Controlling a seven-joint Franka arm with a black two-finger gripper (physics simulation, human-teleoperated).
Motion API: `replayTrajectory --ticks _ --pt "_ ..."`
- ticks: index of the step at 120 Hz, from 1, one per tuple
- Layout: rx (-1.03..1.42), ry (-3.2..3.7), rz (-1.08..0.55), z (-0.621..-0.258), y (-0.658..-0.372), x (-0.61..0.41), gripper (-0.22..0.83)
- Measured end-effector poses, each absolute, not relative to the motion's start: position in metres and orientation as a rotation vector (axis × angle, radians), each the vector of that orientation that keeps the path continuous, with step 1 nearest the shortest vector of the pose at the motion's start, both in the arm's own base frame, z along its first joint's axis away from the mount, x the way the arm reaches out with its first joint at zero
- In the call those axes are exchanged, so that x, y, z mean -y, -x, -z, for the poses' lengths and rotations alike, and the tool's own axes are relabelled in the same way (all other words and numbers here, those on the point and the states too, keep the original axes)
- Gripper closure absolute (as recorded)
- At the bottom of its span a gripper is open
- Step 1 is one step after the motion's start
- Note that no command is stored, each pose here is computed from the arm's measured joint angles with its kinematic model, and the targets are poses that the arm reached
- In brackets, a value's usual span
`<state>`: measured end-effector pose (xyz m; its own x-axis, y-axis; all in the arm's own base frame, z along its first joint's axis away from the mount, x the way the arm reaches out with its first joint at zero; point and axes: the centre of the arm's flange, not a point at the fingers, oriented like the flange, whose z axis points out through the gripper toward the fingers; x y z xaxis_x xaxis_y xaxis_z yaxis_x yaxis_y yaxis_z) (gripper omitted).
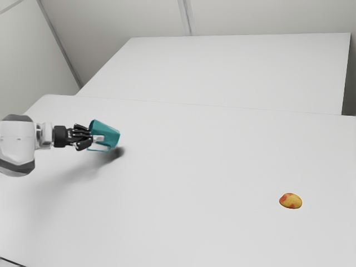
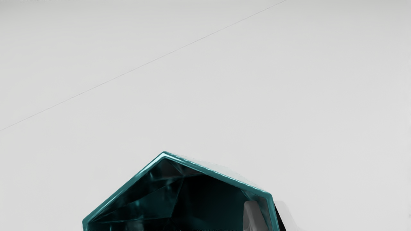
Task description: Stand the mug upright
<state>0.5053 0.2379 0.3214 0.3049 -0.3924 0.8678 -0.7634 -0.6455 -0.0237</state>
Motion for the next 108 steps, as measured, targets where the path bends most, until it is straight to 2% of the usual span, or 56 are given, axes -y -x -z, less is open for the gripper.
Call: replayTrajectory --ticks 13,36,46,58,83,108 --pt "1.222 -2.224 -1.134 -0.363 -0.513 -0.2 0.75" --pt "1.554 -2.393 -0.662 -0.424 -0.492 -0.149 0.76" --pt "1.557 -2.512 -0.478 -0.432 -0.481 -0.146 0.76" --pt "1.5 -2.629 -0.327 -0.431 -0.484 -0.131 0.76" --pt "1.282 -2.8 -0.19 -0.409 -0.518 -0.09 0.76" --pt "1.02 -2.898 -0.206 -0.398 -0.53 -0.047 0.76"
